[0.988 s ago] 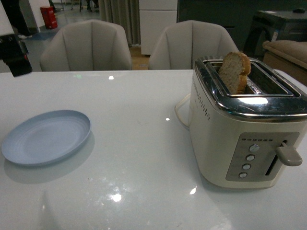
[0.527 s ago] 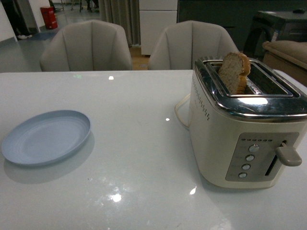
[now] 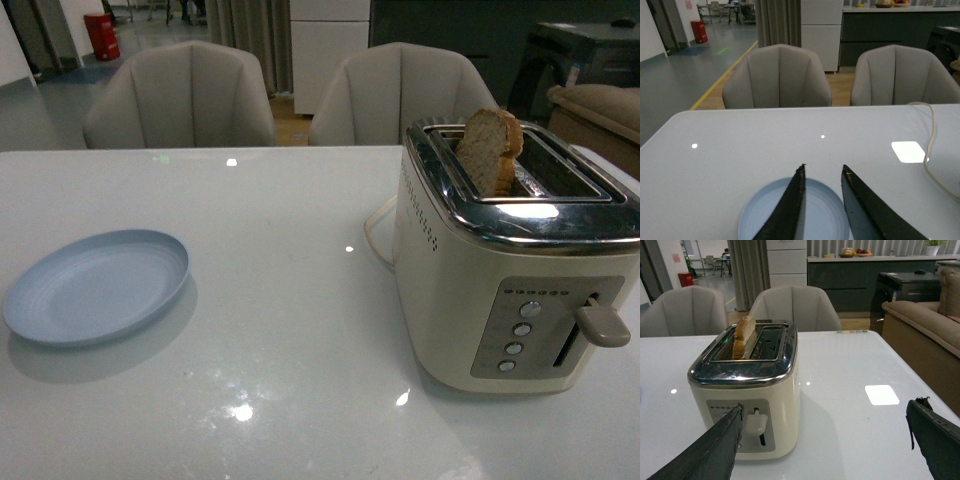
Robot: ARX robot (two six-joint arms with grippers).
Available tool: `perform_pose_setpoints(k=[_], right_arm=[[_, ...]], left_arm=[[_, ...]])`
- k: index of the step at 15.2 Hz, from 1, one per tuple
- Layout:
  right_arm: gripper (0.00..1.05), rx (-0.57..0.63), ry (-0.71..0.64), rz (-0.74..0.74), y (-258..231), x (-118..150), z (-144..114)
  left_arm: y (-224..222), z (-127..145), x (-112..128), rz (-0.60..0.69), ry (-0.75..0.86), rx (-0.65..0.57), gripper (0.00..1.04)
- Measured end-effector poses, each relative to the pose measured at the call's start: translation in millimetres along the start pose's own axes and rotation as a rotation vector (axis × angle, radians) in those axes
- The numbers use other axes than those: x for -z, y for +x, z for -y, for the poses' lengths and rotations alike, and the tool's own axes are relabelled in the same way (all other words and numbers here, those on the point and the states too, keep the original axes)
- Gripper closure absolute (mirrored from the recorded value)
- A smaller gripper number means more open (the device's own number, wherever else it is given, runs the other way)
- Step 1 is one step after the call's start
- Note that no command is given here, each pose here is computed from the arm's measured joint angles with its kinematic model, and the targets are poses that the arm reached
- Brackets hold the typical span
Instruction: Left arm holds plate, right arm toasts bread
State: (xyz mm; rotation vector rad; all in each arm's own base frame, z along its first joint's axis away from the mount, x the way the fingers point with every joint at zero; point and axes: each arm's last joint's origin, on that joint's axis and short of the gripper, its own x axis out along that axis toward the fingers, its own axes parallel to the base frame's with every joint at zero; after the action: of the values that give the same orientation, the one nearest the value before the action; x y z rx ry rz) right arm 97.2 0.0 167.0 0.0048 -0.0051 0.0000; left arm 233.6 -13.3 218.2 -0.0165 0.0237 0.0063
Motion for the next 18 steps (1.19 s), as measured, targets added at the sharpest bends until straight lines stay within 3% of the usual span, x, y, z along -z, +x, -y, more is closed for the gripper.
perform_pose_setpoints(k=[2, 5, 15, 18], right_arm=[[0.06, 0.0, 0.0, 0.0, 0, 0, 0], [0.06, 0.0, 0.0, 0.0, 0, 0, 0], [0.06, 0.0, 0.0, 0.0, 0, 0, 0], [0.06, 0.0, 0.0, 0.0, 0, 0, 0]], left_arm=[[-21, -8, 7, 0.028, 0.0, 0.024, 1.03], [-46, -14, 26, 0.006, 0.003, 0.002, 1.03], [-96, -15, 55, 0.009, 0.003, 0.005, 1.03], [-104, -15, 51, 0.035, 0.003, 0.006, 1.03]])
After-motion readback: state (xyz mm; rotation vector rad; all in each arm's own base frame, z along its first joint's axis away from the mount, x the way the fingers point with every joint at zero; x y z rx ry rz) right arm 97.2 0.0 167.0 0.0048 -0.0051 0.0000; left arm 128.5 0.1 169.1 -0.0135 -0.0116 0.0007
